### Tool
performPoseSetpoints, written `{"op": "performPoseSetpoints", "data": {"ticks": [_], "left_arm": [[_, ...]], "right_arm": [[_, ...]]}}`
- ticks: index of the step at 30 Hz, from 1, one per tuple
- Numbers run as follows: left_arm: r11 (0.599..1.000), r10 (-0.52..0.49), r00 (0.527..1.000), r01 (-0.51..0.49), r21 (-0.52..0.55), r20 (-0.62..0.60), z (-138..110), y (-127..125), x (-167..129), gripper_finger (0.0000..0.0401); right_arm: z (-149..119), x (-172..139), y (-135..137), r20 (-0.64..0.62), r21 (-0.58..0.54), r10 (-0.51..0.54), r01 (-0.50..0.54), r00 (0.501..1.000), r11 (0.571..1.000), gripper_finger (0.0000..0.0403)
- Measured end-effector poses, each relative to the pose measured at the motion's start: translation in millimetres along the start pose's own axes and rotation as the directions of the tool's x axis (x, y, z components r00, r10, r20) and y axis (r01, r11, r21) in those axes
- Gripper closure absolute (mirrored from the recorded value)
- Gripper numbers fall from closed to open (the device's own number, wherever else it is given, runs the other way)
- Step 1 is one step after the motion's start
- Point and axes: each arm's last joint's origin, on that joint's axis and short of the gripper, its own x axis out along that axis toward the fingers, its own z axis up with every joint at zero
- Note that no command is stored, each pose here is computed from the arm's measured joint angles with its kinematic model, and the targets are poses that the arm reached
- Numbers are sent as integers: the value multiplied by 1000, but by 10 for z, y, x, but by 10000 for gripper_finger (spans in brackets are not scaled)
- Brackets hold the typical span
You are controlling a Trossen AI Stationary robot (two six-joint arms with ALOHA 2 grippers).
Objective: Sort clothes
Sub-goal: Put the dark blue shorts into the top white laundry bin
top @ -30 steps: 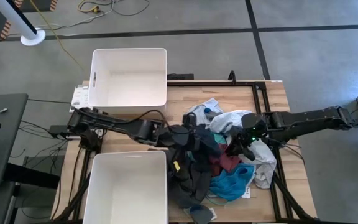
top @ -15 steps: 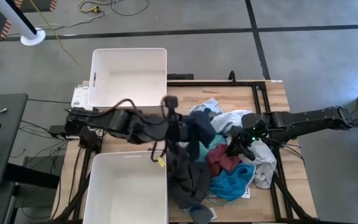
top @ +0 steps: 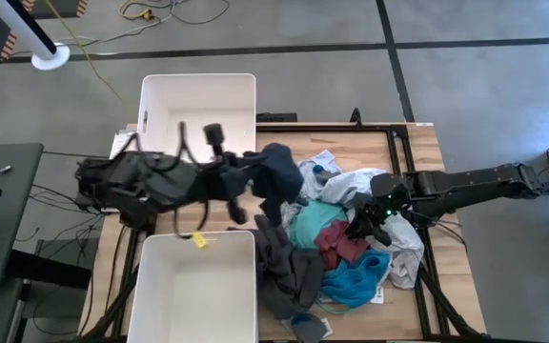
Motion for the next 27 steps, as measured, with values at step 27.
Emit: {"op": "performPoseSetpoints", "data": {"ticks": [27], "left_arm": [[832, 554, 780, -510, 216, -290, -565, 437, -537, 401]], "right_arm": [[0, 0, 0, -1, 0, 1, -1, 1000, 1000, 296]]}}
